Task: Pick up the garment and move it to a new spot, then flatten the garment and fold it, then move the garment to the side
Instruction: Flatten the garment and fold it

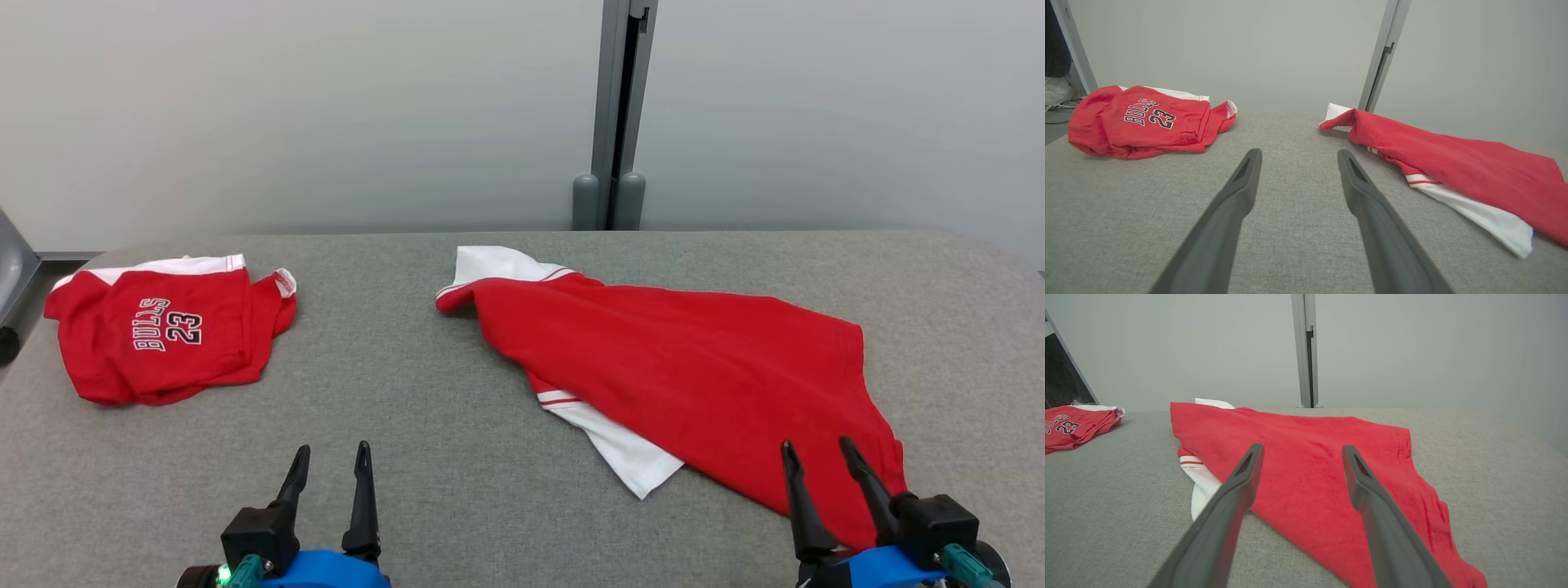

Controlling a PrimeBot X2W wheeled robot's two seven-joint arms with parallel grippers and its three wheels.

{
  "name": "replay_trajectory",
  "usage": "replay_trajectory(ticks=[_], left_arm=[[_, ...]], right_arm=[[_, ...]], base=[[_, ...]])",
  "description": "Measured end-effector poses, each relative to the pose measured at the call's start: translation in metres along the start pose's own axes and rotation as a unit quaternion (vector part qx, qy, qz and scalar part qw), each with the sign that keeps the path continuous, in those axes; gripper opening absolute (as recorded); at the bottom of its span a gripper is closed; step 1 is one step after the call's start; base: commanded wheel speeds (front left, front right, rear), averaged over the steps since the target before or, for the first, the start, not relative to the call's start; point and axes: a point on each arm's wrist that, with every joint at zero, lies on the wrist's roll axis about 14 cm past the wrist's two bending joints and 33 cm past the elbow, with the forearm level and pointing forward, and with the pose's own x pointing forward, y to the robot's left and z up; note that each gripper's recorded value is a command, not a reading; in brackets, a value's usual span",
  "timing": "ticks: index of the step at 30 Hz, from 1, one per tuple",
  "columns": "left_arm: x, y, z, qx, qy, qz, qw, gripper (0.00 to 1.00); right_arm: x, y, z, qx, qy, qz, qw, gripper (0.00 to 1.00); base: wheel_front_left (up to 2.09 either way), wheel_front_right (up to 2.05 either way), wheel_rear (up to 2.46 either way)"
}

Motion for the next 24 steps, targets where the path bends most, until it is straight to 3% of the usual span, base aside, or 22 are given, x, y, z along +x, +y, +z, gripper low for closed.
replay_trajectory(ticks=[18, 24], left_arm=[[0.002, -0.009, -0.011, 0.002, 0.019, -0.015, 1.0, 1.0], [0.015, -0.034, -0.008, 0.022, 0.024, -0.061, 0.998, 1.0]], right_arm=[[-0.002, -0.004, -0.003, 0.0, 0.004, -0.006, 1.0, 1.0], [0.001, -0.007, -0.004, -0.004, 0.007, -0.009, 1.0, 1.0]], base=[[0.0, 0.0, 0.0], [0.0, 0.0, 0.0]])
